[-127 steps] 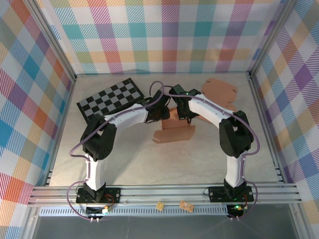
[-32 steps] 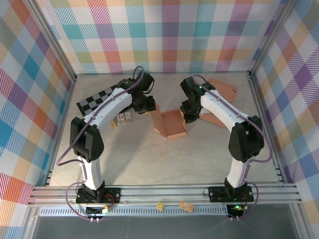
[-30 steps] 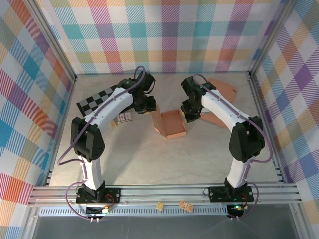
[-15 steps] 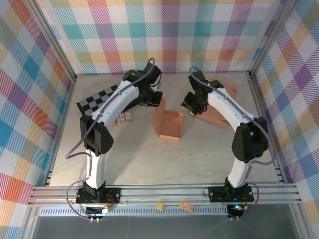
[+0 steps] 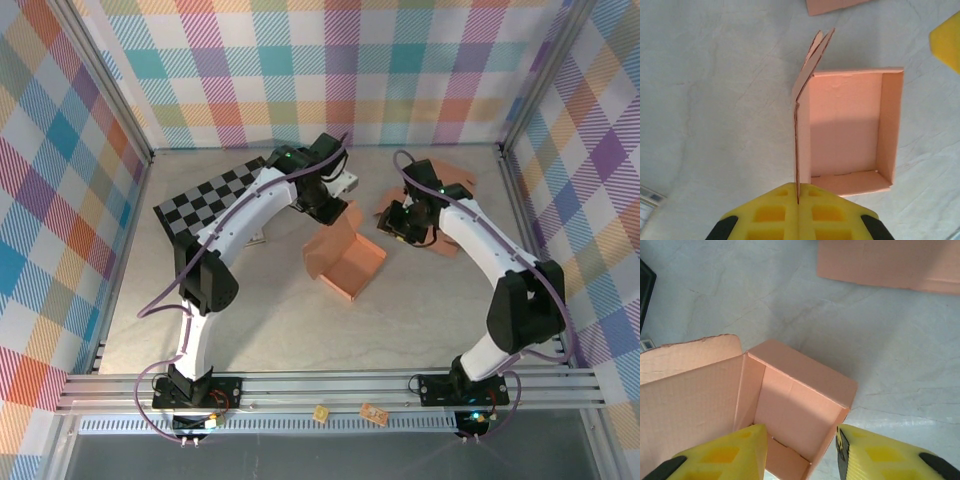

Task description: Fold the paper box

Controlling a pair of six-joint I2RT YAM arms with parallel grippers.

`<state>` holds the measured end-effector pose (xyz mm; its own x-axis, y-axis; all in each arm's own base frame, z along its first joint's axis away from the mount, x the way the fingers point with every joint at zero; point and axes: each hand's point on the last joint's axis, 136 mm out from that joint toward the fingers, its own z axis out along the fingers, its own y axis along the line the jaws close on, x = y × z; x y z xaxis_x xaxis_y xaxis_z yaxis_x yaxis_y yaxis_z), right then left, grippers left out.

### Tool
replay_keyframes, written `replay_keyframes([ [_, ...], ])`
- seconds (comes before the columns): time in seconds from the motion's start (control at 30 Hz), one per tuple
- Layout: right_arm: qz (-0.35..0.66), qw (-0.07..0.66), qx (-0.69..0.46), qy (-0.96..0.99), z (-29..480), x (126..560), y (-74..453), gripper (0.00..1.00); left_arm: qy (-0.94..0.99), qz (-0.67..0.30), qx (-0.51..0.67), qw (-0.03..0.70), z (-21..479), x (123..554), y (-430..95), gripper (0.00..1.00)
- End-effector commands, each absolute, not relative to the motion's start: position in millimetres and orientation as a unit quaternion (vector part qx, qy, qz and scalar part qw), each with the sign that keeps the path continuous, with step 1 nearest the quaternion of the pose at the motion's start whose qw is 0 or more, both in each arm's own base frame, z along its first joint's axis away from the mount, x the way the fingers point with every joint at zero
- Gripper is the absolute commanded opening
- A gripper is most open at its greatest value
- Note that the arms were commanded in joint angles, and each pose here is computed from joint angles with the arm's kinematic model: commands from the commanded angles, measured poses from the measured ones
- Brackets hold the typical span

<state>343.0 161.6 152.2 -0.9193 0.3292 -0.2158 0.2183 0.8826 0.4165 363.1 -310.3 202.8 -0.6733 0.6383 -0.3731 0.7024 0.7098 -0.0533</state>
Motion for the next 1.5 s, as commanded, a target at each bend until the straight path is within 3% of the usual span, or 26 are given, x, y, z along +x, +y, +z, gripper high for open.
replay_keyframes([
  [0.0, 0.202, 0.154, 0.144, 0.956, 159, 332, 158, 0.42, 0.88, -0.051, 0.434, 0.185, 211, 369, -307, 0.0],
  [0.27, 0.232, 0.151, 0.132, 0.952, 159, 311, 161, 0.44, 0.829, 0.052, 0.523, 0.189, 212, 363, -289, 0.0],
  [0.57, 0.243, 0.136, 0.132, 0.951, 150, 301, 163, 0.45, 0.799, 0.042, 0.568, 0.193, 212, 352, -305, 0.0],
  [0.77, 0.236, 0.146, 0.112, 0.954, 148, 302, 162, 0.49, 0.808, 0.062, 0.532, 0.246, 222, 367, -316, 0.41],
  [0.93, 0.223, 0.163, 0.071, 0.958, 148, 312, 162, 0.54, 0.826, 0.045, 0.465, 0.316, 254, 380, -323, 0.61],
  [1.0, 0.227, 0.181, 0.049, 0.956, 155, 318, 165, 0.55, 0.838, 0.044, 0.42, 0.345, 271, 386, -318, 0.8],
  [1.07, 0.231, 0.196, 0.025, 0.953, 162, 324, 169, 0.56, 0.861, 0.039, 0.357, 0.36, 285, 390, -306, 0.88],
  [1.27, 0.247, 0.232, -0.065, 0.939, 179, 343, 185, 0.62, 0.941, -0.025, 0.166, 0.293, 271, 366, -239, 0.76],
  [1.47, 0.271, 0.252, -0.164, 0.914, 187, 358, 207, 0.63, 0.966, -0.134, 0.084, 0.206, 220, 309, -201, 0.71],
])
